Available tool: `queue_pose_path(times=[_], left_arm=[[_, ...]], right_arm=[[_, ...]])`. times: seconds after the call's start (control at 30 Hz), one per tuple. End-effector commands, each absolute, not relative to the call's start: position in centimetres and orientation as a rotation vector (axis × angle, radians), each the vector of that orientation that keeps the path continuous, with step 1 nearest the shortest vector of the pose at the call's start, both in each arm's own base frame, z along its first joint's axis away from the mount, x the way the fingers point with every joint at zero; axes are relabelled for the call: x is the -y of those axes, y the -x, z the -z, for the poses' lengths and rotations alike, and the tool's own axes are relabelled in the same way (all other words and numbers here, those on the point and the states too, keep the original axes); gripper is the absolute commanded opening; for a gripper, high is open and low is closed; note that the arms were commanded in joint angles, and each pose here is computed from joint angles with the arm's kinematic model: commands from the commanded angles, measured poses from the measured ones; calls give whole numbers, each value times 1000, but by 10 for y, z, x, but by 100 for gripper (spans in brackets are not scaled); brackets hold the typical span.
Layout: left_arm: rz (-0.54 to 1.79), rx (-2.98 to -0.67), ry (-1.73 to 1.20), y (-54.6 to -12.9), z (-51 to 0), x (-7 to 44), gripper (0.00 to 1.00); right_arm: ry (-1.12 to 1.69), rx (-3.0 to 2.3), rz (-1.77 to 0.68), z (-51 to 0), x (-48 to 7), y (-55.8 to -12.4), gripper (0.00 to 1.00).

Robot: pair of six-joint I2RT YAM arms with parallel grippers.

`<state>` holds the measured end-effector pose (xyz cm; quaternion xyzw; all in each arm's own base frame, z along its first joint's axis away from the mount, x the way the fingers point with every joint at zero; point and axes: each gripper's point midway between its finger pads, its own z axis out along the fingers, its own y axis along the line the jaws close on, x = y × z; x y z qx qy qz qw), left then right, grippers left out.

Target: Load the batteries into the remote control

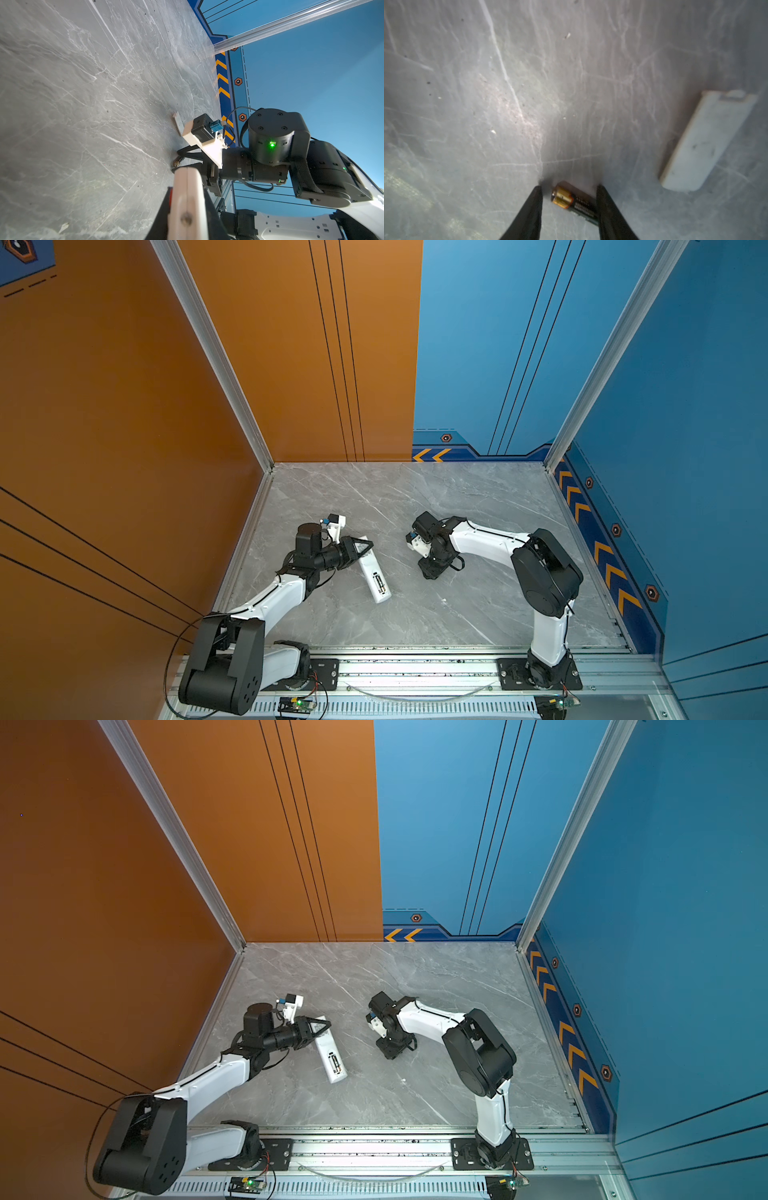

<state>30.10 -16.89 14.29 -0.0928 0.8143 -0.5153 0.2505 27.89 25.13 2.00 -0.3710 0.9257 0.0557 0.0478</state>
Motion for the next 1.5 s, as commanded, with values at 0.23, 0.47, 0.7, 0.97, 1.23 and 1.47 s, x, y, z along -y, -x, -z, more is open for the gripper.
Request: queue_pose_path(times=[0.23, 0.47, 0.7, 0.97, 1.23, 1.47], left_arm=[[1411, -2178, 217, -299, -153, 168, 0], [1410, -2175, 215, -299, -154, 168, 0], [1410, -2177, 219, -299, -153, 168, 0], [1412, -2175, 213, -298, -154, 169, 0], [1413, -2174, 206, -298, -155, 170, 0], [1414, -2176, 195, -297, -156, 173, 0]], right_arm=[[1273, -2913, -90, -4, -222, -251, 47], [1421, -2903, 32, 7, -218, -240, 42], [1435, -2890, 93, 7, -214, -239, 34], [1366, -2907, 152, 6, -213, -239, 23], [1182, -2953, 94, 3, -218, -240, 16], [925, -2992, -46, 4, -224, -240, 14]])
